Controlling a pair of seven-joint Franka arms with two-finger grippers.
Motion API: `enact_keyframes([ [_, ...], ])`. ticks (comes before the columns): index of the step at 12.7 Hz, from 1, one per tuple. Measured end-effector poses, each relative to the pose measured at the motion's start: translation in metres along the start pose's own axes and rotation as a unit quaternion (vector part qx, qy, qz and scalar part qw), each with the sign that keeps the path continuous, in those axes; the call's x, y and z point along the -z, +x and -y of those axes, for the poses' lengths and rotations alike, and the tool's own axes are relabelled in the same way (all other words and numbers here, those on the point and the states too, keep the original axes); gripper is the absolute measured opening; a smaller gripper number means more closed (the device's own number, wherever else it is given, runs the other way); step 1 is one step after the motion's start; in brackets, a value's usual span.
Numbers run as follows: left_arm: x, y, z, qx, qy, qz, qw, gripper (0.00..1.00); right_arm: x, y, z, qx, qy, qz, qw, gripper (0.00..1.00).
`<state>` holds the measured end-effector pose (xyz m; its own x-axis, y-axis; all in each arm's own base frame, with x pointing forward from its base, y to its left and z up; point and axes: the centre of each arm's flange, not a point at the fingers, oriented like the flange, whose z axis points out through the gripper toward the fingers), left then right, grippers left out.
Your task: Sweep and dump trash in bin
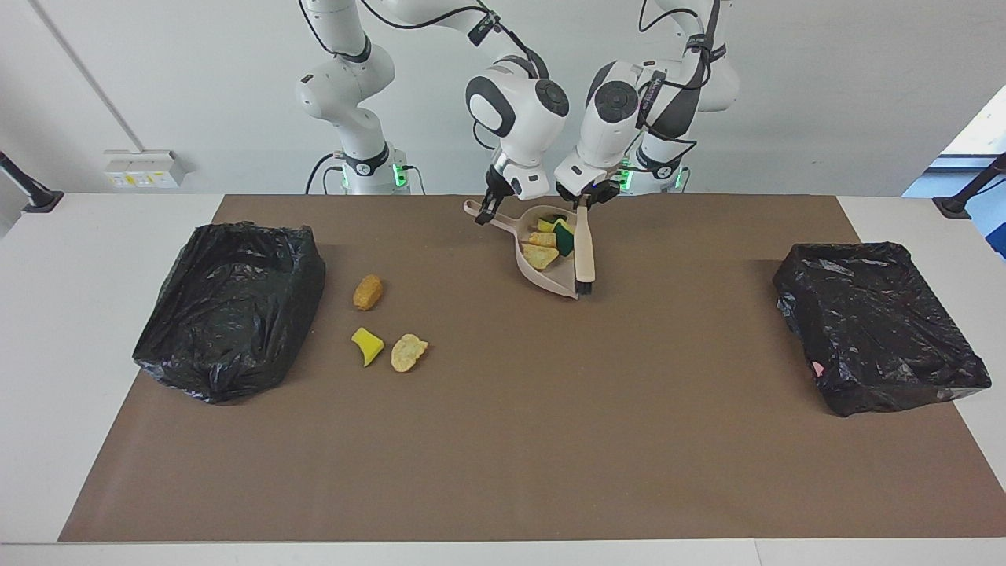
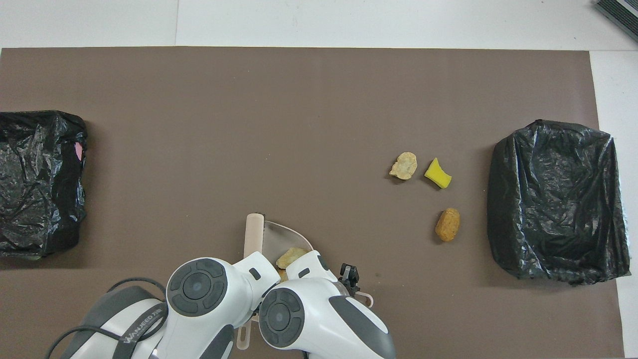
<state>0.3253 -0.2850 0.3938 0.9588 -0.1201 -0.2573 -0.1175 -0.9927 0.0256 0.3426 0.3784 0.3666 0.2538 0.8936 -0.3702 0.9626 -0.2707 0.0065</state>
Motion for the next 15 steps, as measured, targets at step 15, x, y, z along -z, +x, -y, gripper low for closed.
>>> enact_keyframes([
  [15, 0.029, 0.018, 0.033, 0.022, -0.015, 0.018, 0.999, 0.26, 0.011, -0.029, -0.038, -0.002, 0.024, -0.014, 1.0, 0.32],
])
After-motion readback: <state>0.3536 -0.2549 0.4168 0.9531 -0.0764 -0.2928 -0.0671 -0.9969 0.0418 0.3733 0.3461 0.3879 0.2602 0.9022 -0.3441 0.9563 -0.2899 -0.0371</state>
